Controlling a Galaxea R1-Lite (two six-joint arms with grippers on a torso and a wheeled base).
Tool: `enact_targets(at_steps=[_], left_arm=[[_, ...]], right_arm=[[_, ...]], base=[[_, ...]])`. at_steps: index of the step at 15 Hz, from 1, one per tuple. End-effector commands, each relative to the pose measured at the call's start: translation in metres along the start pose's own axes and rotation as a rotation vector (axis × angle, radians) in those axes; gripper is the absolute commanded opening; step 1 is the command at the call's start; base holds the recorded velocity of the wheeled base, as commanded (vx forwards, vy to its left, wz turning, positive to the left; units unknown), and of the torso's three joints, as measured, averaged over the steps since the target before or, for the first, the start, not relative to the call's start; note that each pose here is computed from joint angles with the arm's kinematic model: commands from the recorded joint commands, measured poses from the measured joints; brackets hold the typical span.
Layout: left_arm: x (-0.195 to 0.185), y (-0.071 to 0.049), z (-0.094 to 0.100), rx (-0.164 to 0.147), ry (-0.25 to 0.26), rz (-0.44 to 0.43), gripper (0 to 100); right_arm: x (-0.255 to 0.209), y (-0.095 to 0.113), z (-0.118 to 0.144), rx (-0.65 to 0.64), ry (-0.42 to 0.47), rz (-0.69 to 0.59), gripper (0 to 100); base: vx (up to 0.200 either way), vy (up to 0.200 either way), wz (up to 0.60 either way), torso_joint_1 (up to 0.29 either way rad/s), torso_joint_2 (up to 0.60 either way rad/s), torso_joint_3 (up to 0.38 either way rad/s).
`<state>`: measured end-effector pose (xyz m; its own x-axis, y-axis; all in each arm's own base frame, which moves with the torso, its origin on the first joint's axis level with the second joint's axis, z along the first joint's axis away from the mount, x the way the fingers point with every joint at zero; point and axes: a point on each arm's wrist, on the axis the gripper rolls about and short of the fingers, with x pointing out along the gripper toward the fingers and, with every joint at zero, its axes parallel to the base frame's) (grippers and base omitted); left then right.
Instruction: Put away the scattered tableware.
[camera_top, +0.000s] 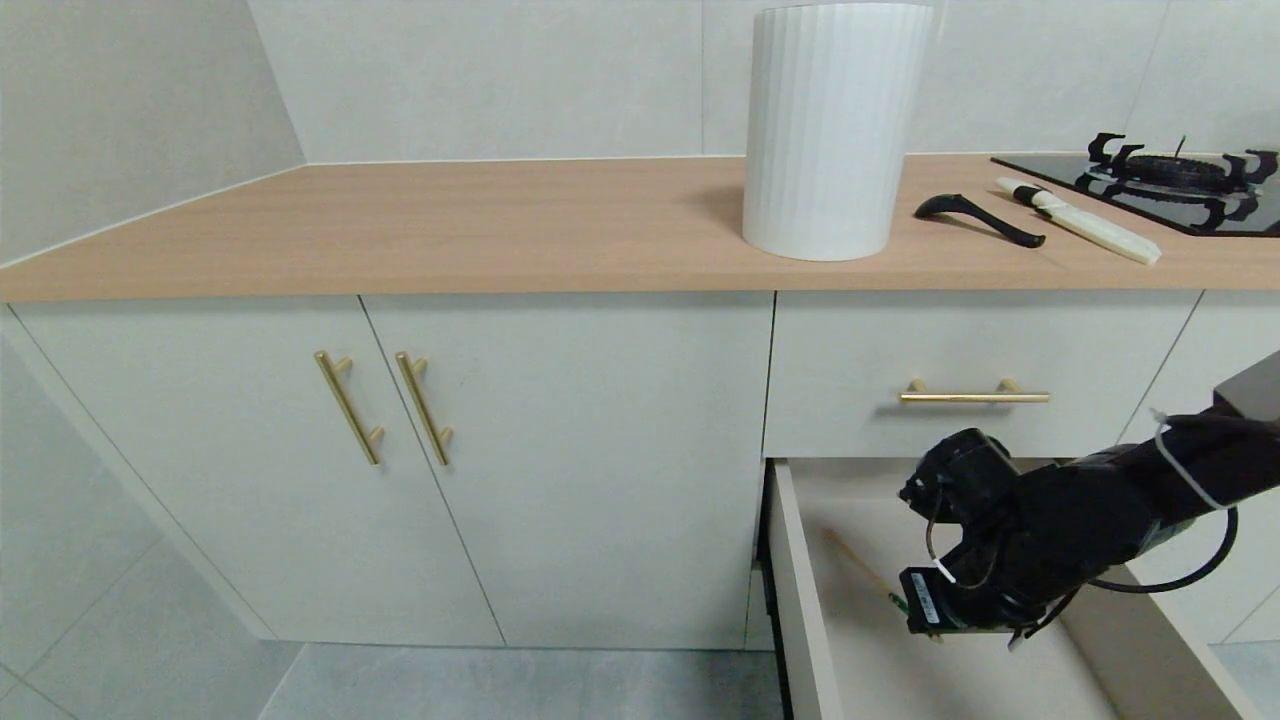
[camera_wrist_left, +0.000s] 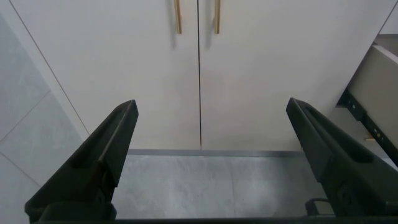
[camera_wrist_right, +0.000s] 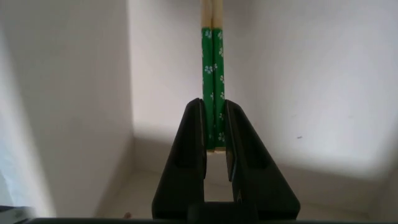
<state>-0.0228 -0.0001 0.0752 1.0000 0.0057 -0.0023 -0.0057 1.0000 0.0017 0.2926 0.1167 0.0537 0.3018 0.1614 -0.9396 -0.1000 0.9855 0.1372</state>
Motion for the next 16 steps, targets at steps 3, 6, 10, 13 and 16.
enact_targets(at_steps=[3,6,10,13,16], left_arm=[[0.0,0.0,0.0,0.0,0.002,0.0,100],[0.0,0.0,0.0,0.0,0.002,0.0,100],[0.0,0.0,0.0,0.0,-0.001,0.0,100],[0.0,0.0,0.0,0.0,0.002,0.0,100],[0.0,0.0,0.0,0.0,0.001,0.0,100]], right_arm=[[0.046,0.009,-0.014,-0.038,0.124,-0.028,0],[0.064,0.012,-0.019,-0.056,0.134,-0.054,0],[0.067,0.012,-0.018,-0.051,0.129,-0.069,0],[0.067,0.012,-0.018,-0.051,0.131,-0.07,0],[0.067,0.012,-0.018,-0.051,0.128,-0.069,0]], base=[[0.0,0.0,0.0,0.0,0.0,0.0],[0.0,0.0,0.0,0.0,0.0,0.0],[0.0,0.0,0.0,0.0,0.0,0.0],[0.0,0.0,0.0,0.0,0.0,0.0],[0.0,0.0,0.0,0.0,0.0,0.0]])
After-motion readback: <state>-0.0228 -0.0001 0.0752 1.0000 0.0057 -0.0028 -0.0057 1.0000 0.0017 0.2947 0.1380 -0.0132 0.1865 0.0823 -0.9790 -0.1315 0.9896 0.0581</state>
